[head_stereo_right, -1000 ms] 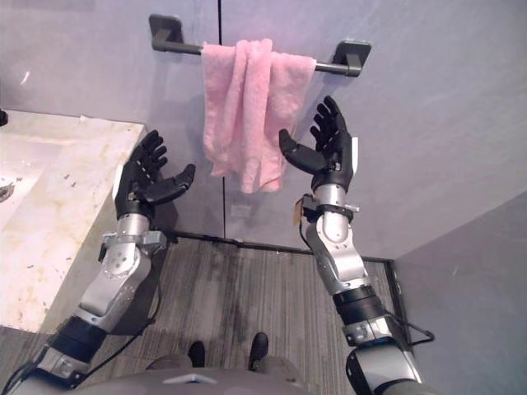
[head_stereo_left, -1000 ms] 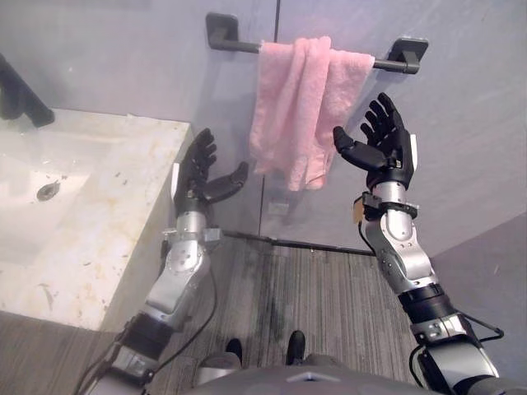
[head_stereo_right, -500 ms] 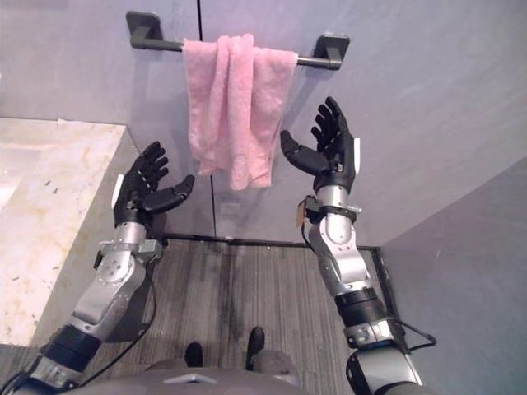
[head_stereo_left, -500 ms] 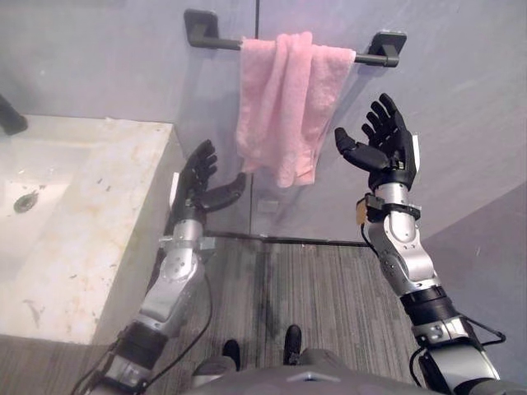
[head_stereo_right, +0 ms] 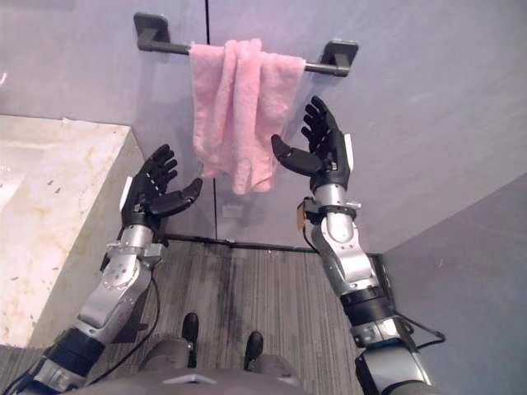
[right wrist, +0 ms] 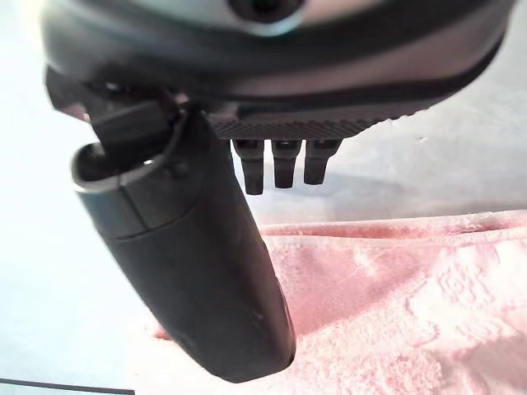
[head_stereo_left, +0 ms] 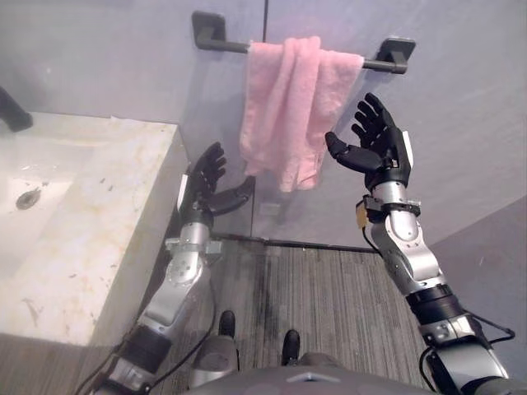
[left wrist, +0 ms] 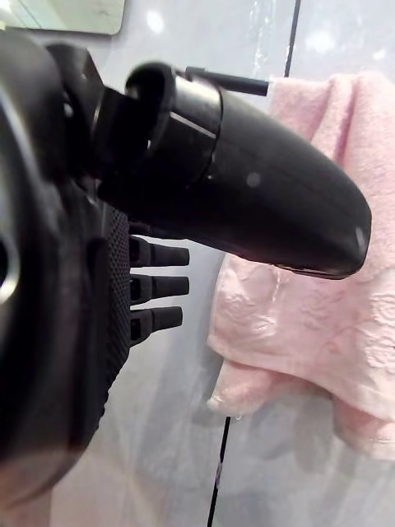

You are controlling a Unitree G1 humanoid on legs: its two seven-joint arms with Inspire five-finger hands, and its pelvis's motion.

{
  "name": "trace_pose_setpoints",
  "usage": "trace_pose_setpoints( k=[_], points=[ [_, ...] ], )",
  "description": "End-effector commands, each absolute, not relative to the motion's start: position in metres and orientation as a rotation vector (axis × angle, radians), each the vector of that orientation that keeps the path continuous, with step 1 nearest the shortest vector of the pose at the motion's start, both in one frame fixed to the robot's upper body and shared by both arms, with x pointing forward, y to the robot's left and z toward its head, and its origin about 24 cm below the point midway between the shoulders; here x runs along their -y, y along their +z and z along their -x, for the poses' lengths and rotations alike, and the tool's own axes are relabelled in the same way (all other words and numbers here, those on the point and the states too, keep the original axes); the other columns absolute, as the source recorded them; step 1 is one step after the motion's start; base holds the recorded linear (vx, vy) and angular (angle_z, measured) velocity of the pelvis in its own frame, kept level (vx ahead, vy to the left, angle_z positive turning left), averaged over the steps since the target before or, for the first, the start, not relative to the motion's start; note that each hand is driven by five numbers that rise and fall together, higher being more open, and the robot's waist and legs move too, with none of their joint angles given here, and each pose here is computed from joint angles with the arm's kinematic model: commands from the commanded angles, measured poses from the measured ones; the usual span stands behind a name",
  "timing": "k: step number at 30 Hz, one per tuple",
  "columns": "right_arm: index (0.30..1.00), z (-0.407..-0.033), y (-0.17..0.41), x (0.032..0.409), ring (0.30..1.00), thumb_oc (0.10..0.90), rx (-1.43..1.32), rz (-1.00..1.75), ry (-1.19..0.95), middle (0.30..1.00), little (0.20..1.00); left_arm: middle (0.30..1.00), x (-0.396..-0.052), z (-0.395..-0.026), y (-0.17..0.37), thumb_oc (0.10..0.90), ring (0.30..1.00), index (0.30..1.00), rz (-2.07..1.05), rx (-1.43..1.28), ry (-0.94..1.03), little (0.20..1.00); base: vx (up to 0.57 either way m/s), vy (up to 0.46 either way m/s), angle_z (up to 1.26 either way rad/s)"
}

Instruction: Organize the bathroom.

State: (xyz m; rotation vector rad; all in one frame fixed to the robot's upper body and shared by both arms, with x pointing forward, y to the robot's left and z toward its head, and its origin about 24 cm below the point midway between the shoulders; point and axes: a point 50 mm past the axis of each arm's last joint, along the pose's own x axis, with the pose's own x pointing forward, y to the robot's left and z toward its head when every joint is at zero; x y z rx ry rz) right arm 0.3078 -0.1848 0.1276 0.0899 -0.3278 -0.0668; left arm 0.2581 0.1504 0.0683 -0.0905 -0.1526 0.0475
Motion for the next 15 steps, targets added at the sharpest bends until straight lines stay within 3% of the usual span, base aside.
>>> trace_pose_setpoints(
  k=[1,13,14,15],
  points=[
    [0.900,-0.311,0.192,0.190,0.900,0.800,0.602,-0.142,-0.040,0.900,0.900,0.900,-0.141,-0.259,0.105,0.800,0.900,0.900,0.175,0.368,-0.008,0.900,0.19,0.151,-0.01],
    [0.900,-0.306,0.182,0.205,0.900,0.800,0.586,-0.153,-0.124,0.900,0.900,0.900,-0.150,-0.257,0.103,0.800,0.900,0.900,0.137,0.334,0.007,0.900,0.11,0.039,0.08],
    [0.580,-0.305,0.182,0.206,0.580,0.587,0.592,-0.153,-0.133,0.580,0.580,0.900,-0.152,-0.256,0.102,0.800,0.900,0.900,0.131,0.332,0.007,0.900,0.07,0.001,0.02],
    [0.566,-0.305,0.182,0.207,0.566,0.577,0.592,-0.155,-0.137,0.566,0.566,0.900,-0.153,-0.255,0.102,0.800,0.900,0.900,0.130,0.331,0.008,0.900,0.08,0.000,0.01]
  ],
)
